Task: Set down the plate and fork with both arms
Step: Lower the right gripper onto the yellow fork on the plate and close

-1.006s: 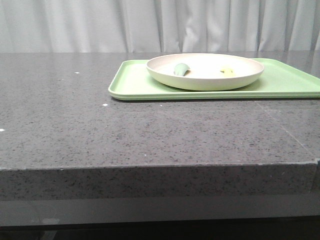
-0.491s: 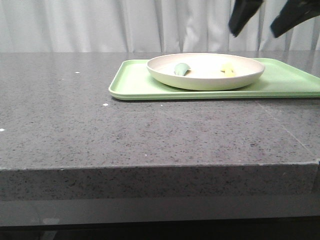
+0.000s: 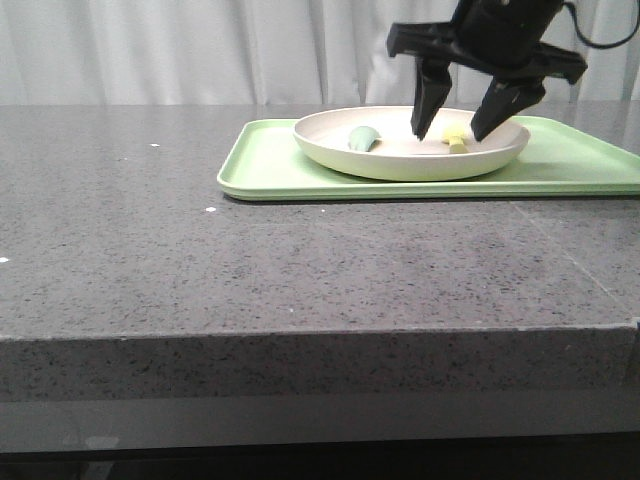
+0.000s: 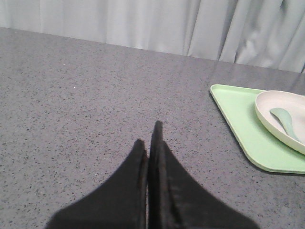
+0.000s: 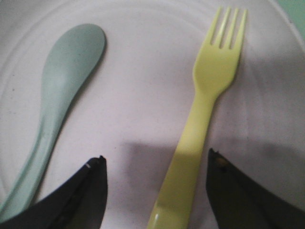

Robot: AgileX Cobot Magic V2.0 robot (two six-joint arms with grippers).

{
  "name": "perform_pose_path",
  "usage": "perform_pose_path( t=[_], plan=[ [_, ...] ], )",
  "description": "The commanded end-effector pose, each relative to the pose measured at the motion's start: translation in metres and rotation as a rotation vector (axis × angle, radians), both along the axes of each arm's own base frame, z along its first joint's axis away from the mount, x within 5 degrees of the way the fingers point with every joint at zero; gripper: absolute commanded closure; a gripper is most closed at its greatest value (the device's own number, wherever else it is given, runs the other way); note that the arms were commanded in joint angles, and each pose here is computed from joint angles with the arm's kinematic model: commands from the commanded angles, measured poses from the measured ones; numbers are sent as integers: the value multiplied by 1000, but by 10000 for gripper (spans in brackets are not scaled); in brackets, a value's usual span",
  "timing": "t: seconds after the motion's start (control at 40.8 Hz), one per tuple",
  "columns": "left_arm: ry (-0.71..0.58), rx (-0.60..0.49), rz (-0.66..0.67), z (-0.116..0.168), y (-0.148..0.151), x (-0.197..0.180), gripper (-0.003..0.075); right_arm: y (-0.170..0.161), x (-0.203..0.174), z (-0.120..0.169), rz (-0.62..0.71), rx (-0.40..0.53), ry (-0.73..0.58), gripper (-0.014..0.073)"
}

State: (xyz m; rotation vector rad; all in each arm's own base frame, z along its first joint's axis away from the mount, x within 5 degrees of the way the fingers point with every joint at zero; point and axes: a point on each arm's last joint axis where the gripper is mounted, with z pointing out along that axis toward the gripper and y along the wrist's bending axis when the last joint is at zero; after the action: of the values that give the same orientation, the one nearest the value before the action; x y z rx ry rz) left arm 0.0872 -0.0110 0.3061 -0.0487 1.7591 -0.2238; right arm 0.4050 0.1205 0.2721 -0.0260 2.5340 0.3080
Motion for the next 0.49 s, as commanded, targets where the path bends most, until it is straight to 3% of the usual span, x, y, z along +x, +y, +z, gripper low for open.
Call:
perform_pose_path(
  t=[0.0,0.294,0.343,0.466],
  plan=[
    [-106,-14,2,17,0,0,738,-2,2,29,-10,31,-110,120],
    [-106,-14,2,17,0,0,738,-1,5,20,-11,26,-93,133],
    [-106,-14,2,17,0,0,738,-1,5,20,-11,26,-92,164],
    [-106,-14,2,17,0,0,738,-1,5,20,-10,25,-87,338]
  ],
)
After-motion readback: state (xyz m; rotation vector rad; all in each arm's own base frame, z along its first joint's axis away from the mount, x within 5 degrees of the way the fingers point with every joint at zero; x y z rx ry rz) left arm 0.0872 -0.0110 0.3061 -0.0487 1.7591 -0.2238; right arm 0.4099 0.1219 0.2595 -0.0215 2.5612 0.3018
